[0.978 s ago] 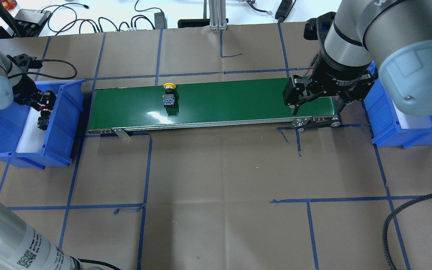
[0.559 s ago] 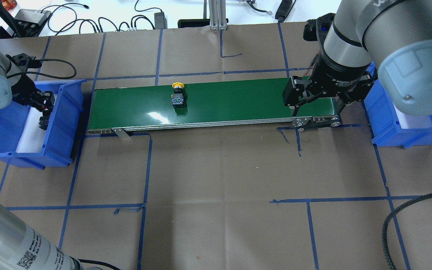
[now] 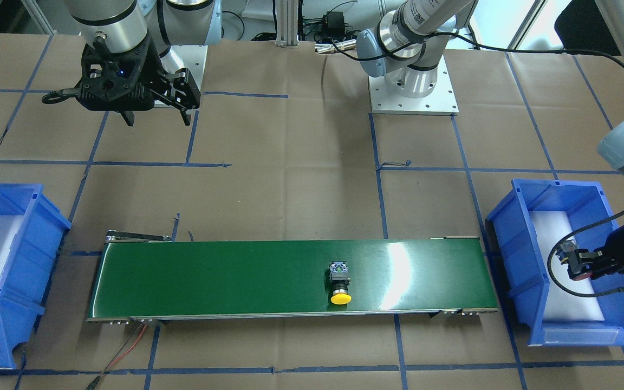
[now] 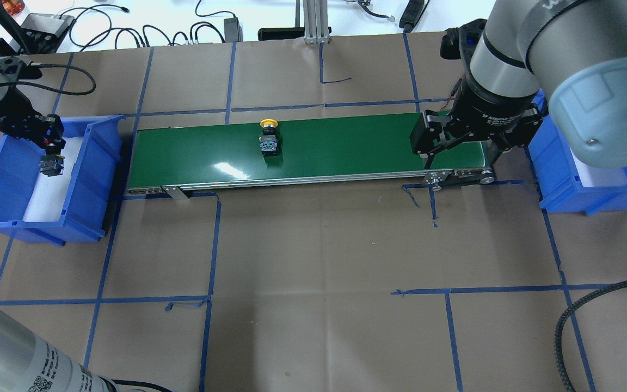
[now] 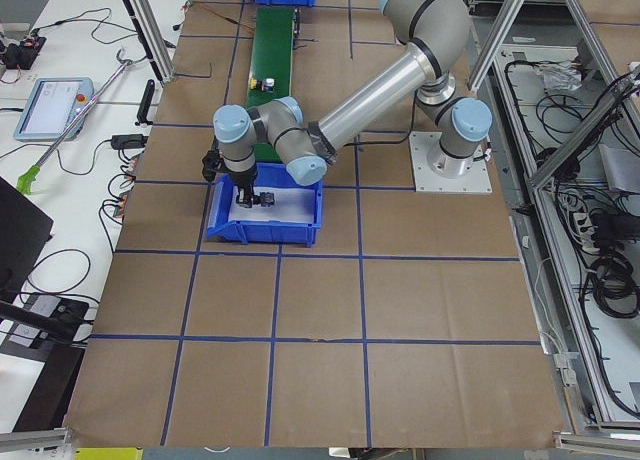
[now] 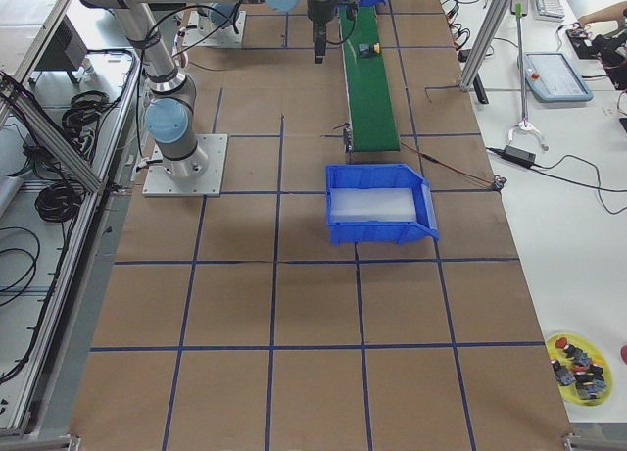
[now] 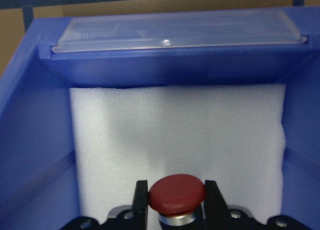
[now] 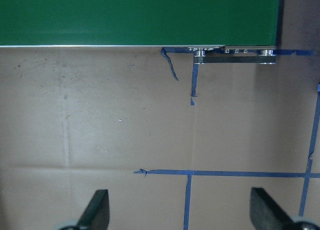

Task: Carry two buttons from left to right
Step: 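Lift the red button and carry it to the conveyor's near end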

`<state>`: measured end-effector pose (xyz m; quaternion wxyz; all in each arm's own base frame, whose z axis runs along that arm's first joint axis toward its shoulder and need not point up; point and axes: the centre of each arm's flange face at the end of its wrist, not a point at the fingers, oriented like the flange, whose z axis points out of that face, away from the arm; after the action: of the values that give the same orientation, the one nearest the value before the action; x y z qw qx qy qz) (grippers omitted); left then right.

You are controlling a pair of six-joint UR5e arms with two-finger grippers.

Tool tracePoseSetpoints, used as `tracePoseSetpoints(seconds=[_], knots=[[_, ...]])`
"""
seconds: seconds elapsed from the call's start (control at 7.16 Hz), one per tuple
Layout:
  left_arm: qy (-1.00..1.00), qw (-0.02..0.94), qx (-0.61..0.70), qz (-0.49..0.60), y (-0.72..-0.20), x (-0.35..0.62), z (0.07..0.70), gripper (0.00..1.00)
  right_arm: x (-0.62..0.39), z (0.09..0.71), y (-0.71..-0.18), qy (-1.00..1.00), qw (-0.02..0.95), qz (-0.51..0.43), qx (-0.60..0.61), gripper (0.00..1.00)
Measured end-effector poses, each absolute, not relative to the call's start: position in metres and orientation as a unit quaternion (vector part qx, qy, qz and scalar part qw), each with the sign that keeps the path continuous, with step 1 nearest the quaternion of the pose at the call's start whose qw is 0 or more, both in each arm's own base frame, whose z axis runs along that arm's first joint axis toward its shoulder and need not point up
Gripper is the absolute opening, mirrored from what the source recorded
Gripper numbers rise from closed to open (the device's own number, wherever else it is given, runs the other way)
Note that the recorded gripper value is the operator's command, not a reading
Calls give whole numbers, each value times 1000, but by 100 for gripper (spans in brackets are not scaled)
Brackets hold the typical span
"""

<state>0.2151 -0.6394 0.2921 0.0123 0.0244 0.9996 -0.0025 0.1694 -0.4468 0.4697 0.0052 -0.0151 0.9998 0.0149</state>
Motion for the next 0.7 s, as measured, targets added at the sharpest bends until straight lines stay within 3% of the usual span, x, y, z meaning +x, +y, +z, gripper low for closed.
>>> tracePoseSetpoints(seconds=[0.7], knots=[[999, -9, 26, 34, -661, 221, 398, 0, 170, 470, -448, 1000, 6, 13, -15, 100]])
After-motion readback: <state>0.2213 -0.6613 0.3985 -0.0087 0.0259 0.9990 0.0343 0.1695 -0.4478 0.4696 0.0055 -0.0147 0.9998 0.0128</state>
